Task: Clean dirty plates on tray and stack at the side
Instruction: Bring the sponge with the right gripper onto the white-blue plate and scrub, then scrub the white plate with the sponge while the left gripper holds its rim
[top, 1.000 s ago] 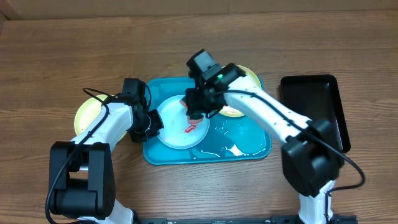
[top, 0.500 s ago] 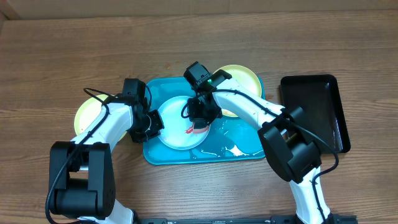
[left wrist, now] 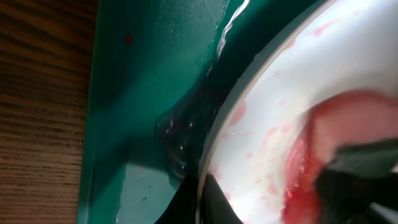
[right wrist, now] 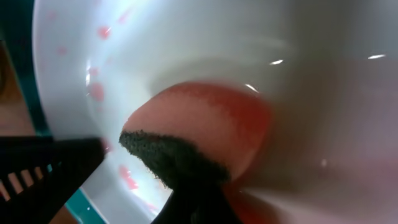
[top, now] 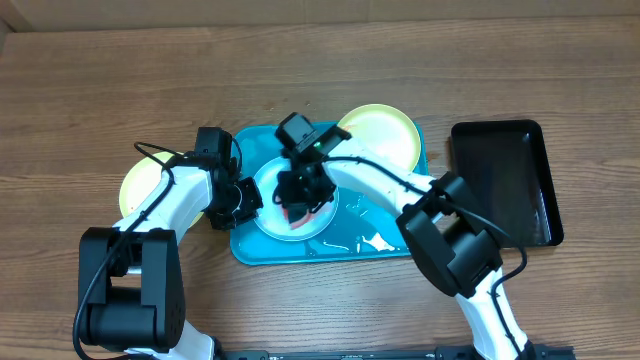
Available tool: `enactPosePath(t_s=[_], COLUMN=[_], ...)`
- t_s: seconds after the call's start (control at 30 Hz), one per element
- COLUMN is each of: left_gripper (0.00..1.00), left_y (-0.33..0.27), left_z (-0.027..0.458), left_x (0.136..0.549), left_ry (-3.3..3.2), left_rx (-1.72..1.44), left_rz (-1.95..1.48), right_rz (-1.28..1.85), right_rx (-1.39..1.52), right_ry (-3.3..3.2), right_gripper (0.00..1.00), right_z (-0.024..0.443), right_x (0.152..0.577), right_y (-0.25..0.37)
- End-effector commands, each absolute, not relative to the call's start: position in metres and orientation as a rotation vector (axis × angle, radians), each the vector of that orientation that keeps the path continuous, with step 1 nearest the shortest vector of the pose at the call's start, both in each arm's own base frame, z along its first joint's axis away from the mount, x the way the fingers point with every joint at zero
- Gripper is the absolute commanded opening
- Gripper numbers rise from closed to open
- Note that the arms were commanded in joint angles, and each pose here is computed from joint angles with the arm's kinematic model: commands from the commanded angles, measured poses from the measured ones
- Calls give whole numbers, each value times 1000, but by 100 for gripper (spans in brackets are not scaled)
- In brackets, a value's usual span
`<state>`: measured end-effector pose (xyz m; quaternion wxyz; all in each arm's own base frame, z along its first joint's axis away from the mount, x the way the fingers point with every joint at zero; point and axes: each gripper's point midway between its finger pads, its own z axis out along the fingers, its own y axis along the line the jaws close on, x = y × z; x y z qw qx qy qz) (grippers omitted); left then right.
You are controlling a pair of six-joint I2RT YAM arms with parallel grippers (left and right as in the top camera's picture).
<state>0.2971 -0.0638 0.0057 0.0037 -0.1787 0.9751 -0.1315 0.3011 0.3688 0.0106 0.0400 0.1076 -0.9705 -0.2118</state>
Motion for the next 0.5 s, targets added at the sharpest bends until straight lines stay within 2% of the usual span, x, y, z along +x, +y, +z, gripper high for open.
enactPosePath(t_s=[0.0,0.1,0.33,0.47], left_gripper=[4,4,4,4], left_y=[-80,-80,-72,-67], left_z=[9,9,9,8], left_x=[296,296,298,297], left_ry=[3057,3057,3046,3050], left_rx=[-498,-498,-537,-548], left_rz=[-548,-548,-547,-545], right_rz=[-607,-556,23,135], right_rx=[331,360,392,399], right_ry=[-2874,-2889,-3143,-3238], right_gripper=[4,4,4,4], right_z=[-15,-9,11,11], right_x=[279,288,343,363], right_y=[369,356,289,282])
